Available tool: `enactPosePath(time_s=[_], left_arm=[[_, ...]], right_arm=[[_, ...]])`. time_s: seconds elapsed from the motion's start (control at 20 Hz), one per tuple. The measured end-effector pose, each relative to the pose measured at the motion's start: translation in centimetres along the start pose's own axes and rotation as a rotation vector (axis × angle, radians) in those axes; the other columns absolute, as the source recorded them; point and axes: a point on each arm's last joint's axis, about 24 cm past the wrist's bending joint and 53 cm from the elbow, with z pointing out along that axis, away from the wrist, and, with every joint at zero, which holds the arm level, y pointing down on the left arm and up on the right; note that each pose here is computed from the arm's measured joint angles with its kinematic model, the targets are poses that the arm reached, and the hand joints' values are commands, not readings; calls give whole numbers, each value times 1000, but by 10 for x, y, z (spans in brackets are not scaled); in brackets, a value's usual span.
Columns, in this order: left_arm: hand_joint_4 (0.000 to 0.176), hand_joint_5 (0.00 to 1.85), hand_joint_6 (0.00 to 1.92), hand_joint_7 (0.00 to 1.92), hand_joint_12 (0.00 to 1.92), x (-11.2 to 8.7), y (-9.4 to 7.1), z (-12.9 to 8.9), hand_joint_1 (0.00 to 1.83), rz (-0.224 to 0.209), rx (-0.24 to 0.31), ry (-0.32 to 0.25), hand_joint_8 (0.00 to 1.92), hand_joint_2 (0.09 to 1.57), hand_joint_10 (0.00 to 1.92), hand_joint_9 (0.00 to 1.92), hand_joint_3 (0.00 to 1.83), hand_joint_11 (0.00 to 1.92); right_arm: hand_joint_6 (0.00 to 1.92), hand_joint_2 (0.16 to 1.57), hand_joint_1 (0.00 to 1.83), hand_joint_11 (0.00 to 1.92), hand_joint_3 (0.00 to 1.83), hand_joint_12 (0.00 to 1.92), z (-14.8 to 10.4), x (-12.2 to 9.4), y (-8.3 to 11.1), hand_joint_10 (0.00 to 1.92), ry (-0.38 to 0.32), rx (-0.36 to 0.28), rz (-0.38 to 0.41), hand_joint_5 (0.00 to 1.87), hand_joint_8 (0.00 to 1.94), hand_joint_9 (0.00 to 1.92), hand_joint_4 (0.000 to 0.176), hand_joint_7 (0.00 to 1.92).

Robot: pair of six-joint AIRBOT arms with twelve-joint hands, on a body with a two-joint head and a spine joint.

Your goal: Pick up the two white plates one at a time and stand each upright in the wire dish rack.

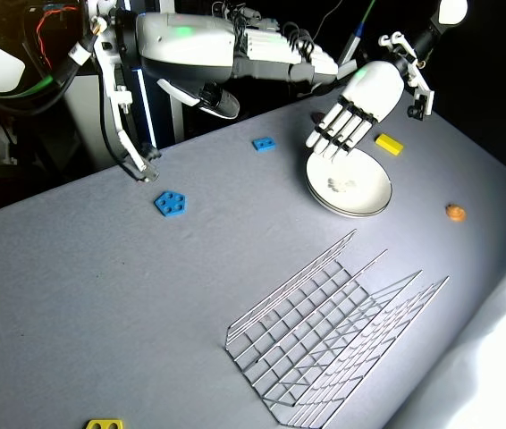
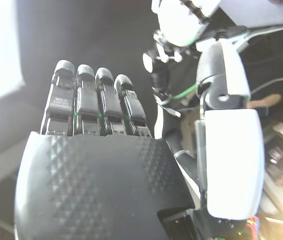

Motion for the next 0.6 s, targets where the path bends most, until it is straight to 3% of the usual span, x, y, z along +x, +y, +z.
enactPosePath(time_s=[0.15, 0.35, 0.6], left_arm=[[0, 98, 0, 74, 10, 7, 14, -1, 0, -8, -37, 17, 0, 1061, 0, 45, 2, 13], [0, 68, 12, 48, 0, 15, 31, -4, 0, -19, -89, 33, 9, 1077, 7, 22, 8, 0], [0, 49, 0, 37, 0, 16, 40, -9, 0, -60, -113, 26, 0, 1065, 2, 21, 1, 0]], right_arm=[[0, 1128, 648, 0, 3, 0, 0, 9, 0, 0, 38, 2, -7, 0, 0, 0, 0, 0], [0, 1153, 814, 0, 10, 0, 1, 15, -3, 0, 66, 11, -35, 0, 0, 0, 0, 0], [0, 1105, 1056, 0, 0, 0, 0, 26, -5, 0, 114, 20, -47, 0, 0, 0, 0, 0]])
